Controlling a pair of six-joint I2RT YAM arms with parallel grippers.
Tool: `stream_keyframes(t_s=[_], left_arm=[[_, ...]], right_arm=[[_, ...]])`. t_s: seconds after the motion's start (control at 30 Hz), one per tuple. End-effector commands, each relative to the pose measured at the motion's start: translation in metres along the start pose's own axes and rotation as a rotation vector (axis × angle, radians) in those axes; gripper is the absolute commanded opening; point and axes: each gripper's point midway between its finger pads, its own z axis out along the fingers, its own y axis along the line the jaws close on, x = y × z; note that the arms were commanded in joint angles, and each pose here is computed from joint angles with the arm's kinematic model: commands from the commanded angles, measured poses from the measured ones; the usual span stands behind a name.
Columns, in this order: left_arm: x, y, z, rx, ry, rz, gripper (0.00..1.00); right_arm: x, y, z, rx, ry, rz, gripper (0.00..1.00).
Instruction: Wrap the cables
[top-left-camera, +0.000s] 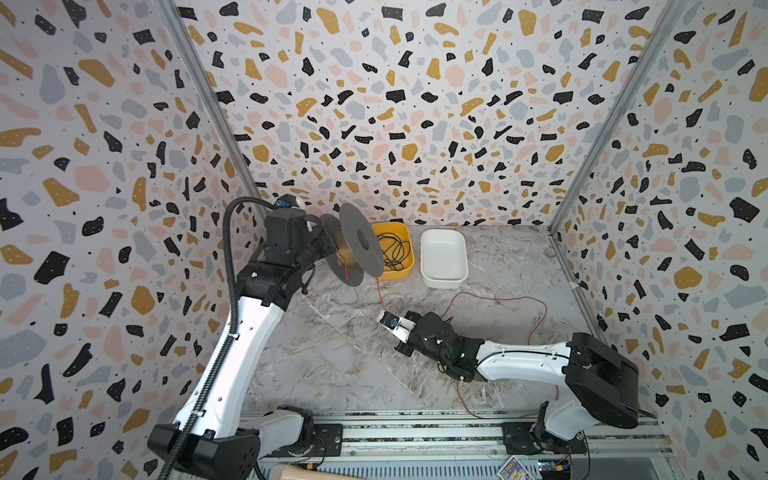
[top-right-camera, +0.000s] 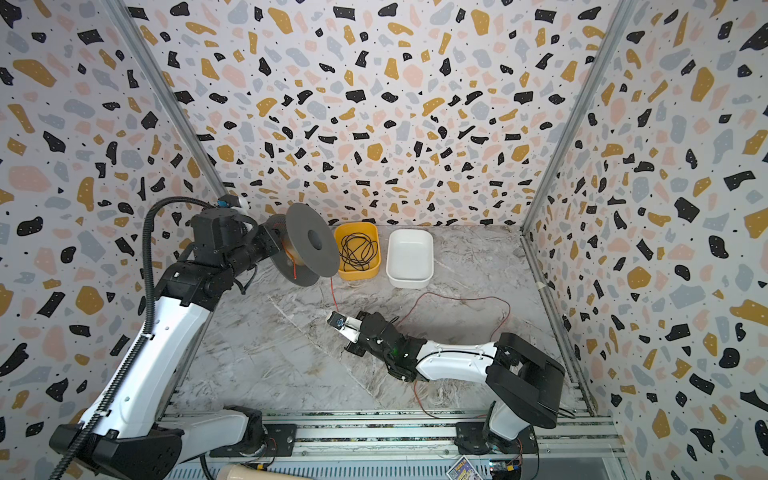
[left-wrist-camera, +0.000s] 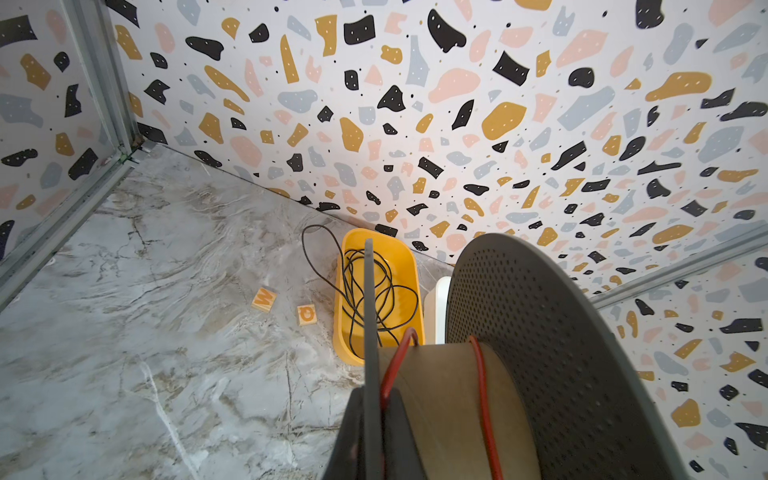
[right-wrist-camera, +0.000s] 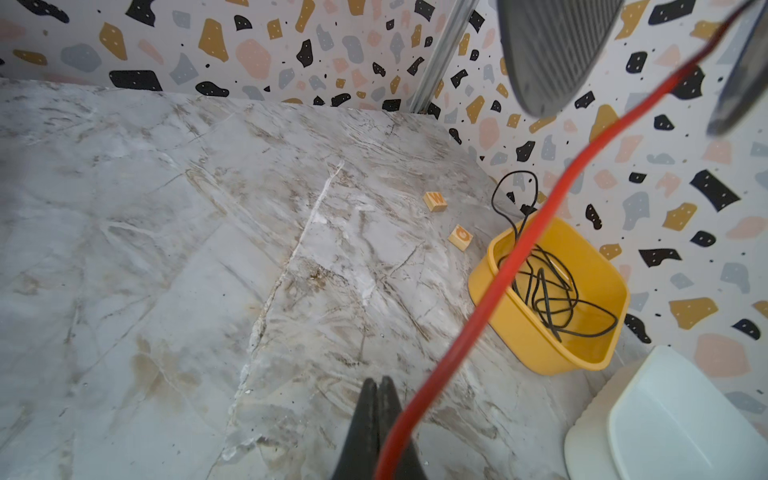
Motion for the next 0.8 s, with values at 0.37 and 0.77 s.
stream_keyframes(t_s=[0.37,0.77], left_arm=[[0.022,0.004,0.007,-0.217,-0.048,0.236,0.00],[0.064,-0.023,0.002,-0.173,0.095,0.400,0.00]], right_arm=[[-0.084,-0.093,-0.038,0.358,0.018,0.063,0.01],[-0.108,-0.155,-0.036,0.510,-0.051,0.247,0.09]])
